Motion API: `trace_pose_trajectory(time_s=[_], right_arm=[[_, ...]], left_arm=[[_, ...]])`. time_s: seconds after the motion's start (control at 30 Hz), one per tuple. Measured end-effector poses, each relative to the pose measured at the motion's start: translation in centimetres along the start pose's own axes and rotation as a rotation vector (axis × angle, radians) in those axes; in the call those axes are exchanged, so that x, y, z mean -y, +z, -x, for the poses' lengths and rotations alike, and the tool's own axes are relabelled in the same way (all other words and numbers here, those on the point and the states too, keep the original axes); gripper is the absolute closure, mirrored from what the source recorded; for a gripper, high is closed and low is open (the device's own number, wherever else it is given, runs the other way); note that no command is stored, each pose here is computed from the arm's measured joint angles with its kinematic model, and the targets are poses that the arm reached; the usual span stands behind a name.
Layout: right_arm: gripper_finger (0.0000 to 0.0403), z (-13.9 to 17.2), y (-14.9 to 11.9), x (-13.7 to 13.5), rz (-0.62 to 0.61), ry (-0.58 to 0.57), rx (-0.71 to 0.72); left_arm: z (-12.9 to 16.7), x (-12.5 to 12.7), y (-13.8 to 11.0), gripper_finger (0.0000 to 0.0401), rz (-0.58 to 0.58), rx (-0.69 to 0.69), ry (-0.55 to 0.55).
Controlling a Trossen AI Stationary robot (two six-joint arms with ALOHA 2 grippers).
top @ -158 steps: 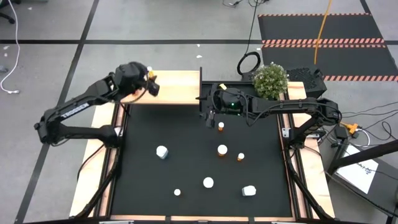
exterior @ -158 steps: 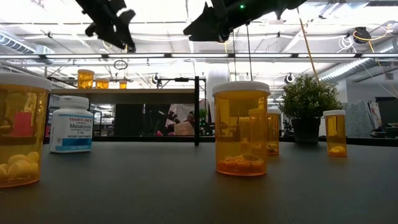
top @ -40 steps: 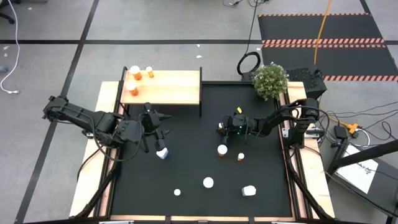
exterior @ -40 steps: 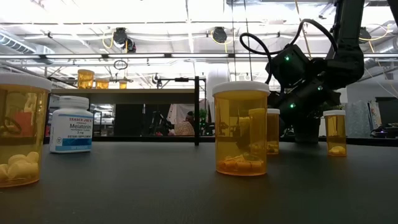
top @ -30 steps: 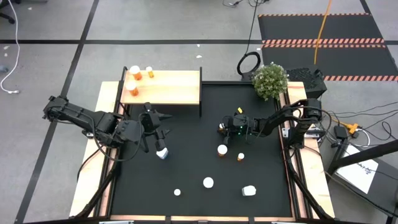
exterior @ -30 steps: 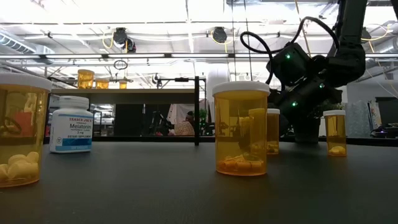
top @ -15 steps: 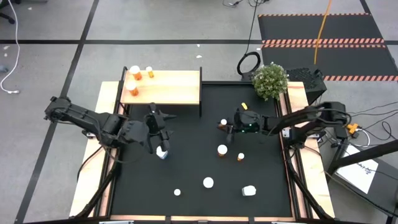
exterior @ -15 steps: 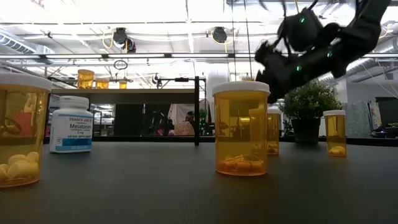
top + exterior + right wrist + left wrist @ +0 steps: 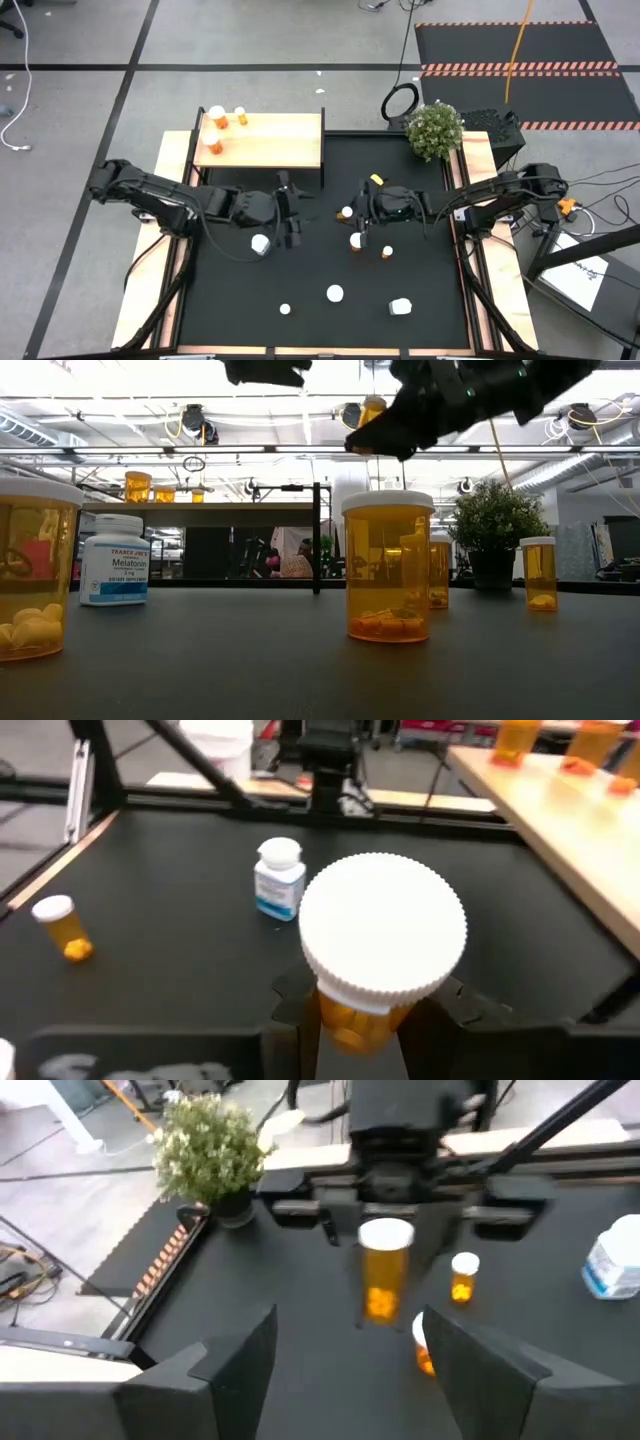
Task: Pick and place medicine bottles onto shelf by color
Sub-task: Put the small orange pill bottle on the shelf aligned with the other small orange pill bottle
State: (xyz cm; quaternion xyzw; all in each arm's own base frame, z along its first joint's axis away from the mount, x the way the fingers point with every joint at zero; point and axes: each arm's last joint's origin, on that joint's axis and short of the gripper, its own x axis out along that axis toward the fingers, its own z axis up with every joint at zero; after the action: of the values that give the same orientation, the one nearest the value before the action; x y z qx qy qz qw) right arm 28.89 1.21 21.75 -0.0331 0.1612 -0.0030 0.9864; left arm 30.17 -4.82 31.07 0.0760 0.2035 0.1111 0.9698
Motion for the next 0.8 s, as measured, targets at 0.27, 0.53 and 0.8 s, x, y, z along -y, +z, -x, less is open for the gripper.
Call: trace_pose_trajectory(time_s=[0.27,0.53,0.8], right_arm=[[0.0310,-1.4,0.0,-0.4,-0.019,-0.103,-0.064],[0.0309,-2.4,-0.6,-0.4,-0.022,-0.104,-0.084],[0.0309,-2.5,-0.6,-0.4,-0.015,-0.104,-0.081]], left_arm=[[-1.7,0.2,-0.7,0.0108,-0.008,-0.025,-0.050],[-3.9,-0.1,-1.6,0.0107,-0.026,-0.052,-0.033],[-6.0,0.4,-2.3,0.0107,-0.055,-0.021,-0.085]])
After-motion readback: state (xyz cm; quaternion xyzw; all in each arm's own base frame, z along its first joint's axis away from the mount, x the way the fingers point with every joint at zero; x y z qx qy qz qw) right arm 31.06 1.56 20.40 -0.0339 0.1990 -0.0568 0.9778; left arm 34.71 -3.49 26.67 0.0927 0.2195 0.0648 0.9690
